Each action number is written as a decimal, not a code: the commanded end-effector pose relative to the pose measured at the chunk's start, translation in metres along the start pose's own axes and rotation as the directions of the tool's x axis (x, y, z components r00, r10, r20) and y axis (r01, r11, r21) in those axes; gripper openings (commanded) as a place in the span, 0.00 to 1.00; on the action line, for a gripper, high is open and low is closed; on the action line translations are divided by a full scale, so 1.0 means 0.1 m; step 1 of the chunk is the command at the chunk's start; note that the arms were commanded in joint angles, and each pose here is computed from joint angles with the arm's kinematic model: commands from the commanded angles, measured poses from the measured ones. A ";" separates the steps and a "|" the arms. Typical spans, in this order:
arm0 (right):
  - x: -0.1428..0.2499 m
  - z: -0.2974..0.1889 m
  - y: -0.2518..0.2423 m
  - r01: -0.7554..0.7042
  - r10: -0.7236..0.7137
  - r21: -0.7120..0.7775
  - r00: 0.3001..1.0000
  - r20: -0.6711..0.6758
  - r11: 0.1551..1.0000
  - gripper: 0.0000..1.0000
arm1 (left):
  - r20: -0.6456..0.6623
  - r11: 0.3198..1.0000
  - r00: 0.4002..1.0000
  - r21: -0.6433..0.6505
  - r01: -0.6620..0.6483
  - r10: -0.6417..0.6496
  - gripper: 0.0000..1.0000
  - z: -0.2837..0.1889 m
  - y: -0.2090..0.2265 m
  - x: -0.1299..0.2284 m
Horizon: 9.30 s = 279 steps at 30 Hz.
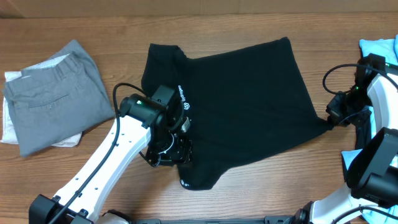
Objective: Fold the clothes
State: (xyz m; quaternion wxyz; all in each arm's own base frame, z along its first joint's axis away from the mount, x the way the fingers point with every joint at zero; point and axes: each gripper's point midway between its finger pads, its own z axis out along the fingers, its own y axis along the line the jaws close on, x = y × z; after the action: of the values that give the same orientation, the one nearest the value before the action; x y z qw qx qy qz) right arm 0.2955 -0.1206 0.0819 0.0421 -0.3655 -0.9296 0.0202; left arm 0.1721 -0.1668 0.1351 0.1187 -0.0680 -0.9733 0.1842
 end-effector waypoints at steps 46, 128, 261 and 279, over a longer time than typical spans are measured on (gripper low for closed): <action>-0.09 -0.03 0.51 0.115 -0.106 -0.070 0.987 0.122 0.991 0.13 | 0.626 0.961 0.761 -0.063 0.269 -0.172 0.21 -0.84 1.55 -2.95; -1.81 0.47 1.77 0.416 -0.277 -0.077 0.722 0.634 0.906 1.00 | 0.759 0.885 0.605 -0.085 0.459 -0.240 0.58 -0.46 2.26 -2.92; -0.41 0.60 0.23 -0.214 0.221 -0.155 0.975 0.029 0.964 0.04 | 0.059 0.982 0.992 -0.141 0.122 -0.115 0.55 0.69 0.34 -1.17; -0.33 0.16 0.19 -0.177 0.198 -0.233 0.978 0.070 0.956 0.04 | 0.199 0.965 0.962 -0.149 0.217 -0.186 0.04 0.16 0.82 -1.07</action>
State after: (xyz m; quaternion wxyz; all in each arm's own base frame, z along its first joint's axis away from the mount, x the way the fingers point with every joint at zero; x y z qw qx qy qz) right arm 0.3297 -0.1226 0.0258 0.0035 -0.4593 -0.8864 -0.0584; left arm 0.2616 -0.1471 0.0334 0.1046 0.0227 -0.9902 0.0893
